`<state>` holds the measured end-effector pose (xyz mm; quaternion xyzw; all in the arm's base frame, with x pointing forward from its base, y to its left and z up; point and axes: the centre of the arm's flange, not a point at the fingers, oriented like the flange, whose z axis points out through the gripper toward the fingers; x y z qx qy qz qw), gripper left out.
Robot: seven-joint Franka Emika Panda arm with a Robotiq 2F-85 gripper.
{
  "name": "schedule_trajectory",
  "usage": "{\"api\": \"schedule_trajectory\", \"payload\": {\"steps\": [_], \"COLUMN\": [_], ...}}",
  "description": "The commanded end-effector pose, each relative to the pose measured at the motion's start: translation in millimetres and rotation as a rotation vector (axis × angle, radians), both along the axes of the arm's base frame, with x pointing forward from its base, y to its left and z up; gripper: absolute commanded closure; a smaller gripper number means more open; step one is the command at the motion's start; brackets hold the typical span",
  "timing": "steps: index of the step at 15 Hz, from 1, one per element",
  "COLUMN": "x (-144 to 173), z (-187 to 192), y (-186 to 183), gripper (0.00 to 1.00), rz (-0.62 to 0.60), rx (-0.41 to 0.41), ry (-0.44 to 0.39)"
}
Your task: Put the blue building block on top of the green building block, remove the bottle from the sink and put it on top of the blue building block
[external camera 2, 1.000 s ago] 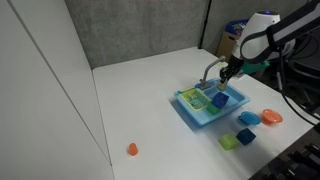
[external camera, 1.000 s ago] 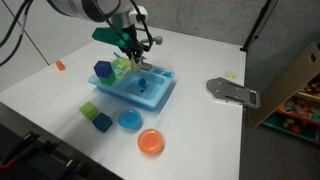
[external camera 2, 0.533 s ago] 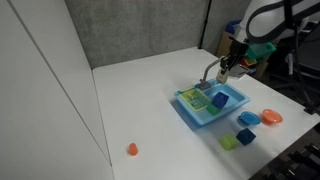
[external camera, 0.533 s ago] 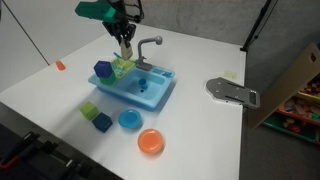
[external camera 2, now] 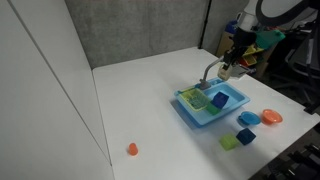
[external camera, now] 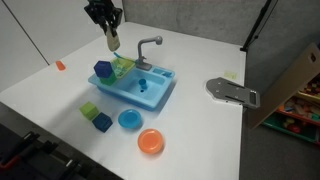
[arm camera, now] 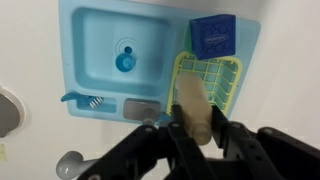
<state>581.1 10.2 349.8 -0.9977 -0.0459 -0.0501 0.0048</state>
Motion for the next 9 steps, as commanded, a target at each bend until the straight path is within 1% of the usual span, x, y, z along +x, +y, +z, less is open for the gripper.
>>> {"api": "schedule_trajectory", "payload": {"steps": [1,9], "x": [-23,-52], "z": [9,-18], "y": [6,10], "gripper": [0.9,0.9], "rz": [0.044,0.087], "rx": [0.024,0.048], "ry": [0.015,0.068]}}
